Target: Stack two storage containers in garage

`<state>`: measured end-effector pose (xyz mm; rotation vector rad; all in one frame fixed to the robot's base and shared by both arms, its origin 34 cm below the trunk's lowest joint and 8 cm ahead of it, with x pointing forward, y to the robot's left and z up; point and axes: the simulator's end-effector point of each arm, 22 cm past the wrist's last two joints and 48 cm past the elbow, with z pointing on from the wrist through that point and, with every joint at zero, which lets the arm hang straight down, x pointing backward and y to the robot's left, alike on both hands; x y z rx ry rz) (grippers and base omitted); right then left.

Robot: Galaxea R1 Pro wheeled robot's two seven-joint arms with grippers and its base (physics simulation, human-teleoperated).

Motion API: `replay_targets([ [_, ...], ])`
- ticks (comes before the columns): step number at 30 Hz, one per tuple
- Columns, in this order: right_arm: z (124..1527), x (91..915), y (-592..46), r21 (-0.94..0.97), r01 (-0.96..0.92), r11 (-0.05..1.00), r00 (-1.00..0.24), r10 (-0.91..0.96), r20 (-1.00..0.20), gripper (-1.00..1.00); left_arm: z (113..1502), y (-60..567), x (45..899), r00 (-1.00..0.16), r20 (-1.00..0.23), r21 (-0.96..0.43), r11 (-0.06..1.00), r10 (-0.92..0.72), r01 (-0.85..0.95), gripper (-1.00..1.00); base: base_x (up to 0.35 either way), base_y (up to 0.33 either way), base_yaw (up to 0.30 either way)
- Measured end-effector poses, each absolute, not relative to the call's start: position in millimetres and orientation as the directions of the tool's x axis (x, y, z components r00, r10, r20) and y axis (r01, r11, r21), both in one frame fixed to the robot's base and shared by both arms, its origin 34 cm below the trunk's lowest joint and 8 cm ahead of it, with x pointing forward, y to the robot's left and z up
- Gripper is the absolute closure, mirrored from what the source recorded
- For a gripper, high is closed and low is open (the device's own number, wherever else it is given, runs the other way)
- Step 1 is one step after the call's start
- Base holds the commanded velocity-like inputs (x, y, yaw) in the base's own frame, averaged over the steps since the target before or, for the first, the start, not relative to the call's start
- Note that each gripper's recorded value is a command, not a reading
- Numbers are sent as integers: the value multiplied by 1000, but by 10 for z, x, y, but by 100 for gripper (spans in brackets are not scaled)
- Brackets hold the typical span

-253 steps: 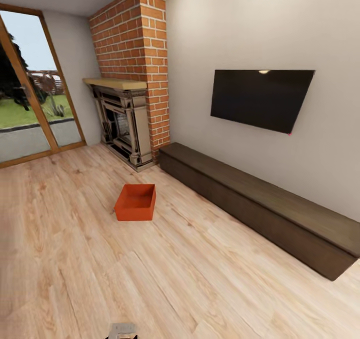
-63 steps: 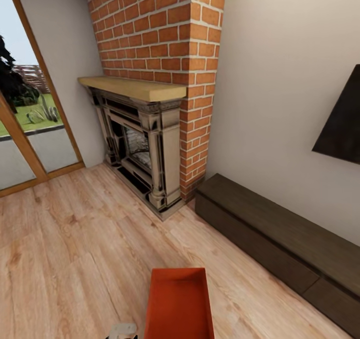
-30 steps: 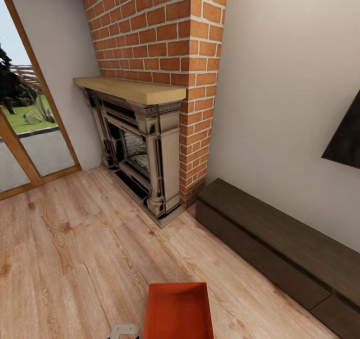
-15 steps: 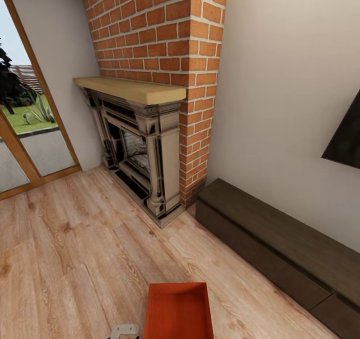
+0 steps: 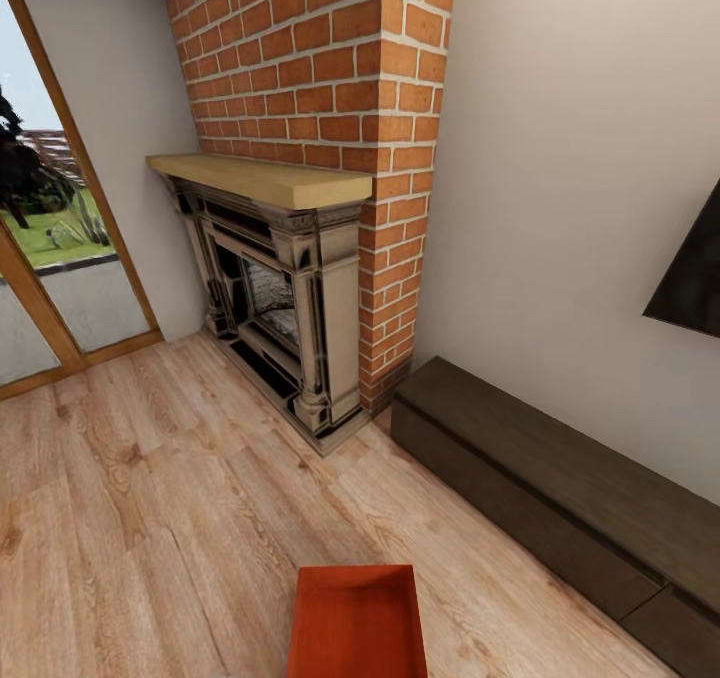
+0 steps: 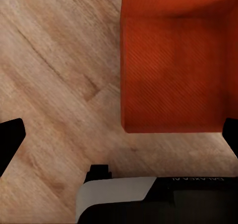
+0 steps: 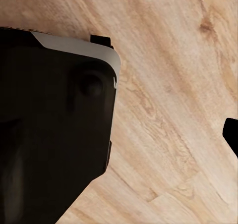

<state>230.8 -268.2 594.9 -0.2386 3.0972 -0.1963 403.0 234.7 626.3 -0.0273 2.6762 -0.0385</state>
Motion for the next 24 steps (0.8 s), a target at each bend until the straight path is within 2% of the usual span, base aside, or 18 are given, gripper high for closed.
replay_targets([
  [9,6038,3051,-2315,-101,-134,986,-975,-149,-162,-100,6204,2362,3898,-919,-393,-26,1000,-24,-15,-100,0,0,0],
  [14,6133,3391,-2121,-86,-134,987,-975,-147,-165,-100,6176,2371,3832,-932,-361,-25,1000,-26,-18,-100,0,0,0],
  [24,6377,4083,-1937,-82,-126,989,-959,-143,-245,-100,6130,2421,3709,-953,-300,-21,999,-41,-36,-100,0,0,0],
])
